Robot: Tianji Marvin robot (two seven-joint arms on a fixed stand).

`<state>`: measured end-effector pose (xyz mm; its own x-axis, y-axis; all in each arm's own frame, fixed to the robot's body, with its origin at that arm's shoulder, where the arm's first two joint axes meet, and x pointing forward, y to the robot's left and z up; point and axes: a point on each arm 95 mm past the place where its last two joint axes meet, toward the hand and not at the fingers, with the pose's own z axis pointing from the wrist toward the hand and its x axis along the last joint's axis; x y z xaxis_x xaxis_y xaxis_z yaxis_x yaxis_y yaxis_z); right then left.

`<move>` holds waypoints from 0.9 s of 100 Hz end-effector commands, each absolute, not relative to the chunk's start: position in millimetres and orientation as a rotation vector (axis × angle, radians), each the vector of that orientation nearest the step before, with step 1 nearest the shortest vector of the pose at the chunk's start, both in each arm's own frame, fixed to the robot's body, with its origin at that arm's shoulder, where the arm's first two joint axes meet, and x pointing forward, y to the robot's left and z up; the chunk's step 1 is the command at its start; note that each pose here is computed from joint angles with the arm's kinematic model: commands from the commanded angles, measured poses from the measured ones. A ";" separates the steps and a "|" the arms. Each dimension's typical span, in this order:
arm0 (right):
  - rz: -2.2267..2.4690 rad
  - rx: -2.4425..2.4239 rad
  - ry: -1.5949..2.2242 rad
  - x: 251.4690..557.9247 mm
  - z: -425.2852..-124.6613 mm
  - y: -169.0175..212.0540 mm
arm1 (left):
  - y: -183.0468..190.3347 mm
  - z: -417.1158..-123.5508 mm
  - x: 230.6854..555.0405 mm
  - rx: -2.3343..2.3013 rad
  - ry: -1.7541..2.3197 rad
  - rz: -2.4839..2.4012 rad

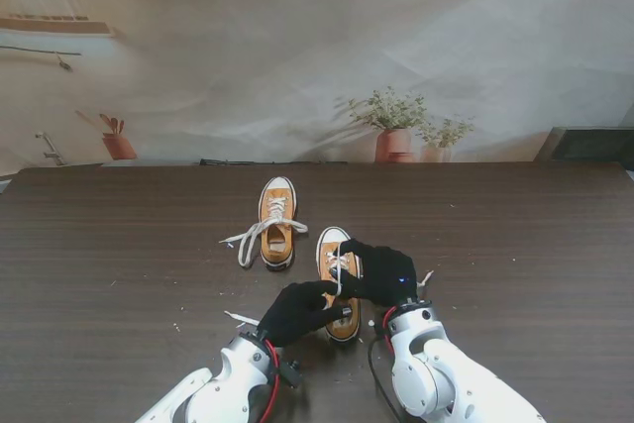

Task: Tie the shoelaces into a bow on the shoes

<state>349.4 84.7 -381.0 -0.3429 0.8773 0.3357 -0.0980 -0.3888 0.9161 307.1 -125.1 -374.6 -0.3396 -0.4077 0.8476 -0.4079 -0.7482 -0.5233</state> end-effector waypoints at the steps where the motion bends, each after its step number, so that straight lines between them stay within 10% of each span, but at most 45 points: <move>1: 1.810 1.194 1.115 351.0 -381.2 86.0 | -130.0 -370.2 303.4 1.772 -1.141 2.306; 90: 1.930 1.349 1.034 333.5 -394.3 74.3 | -91.2 -381.6 300.9 1.906 -1.122 2.371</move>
<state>337.0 74.6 -391.2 -0.3486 0.8054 0.4794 -0.0349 -0.5223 0.8520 306.6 -95.6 -380.0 -0.2980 -0.4636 0.8345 -0.3167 -0.7767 -0.5445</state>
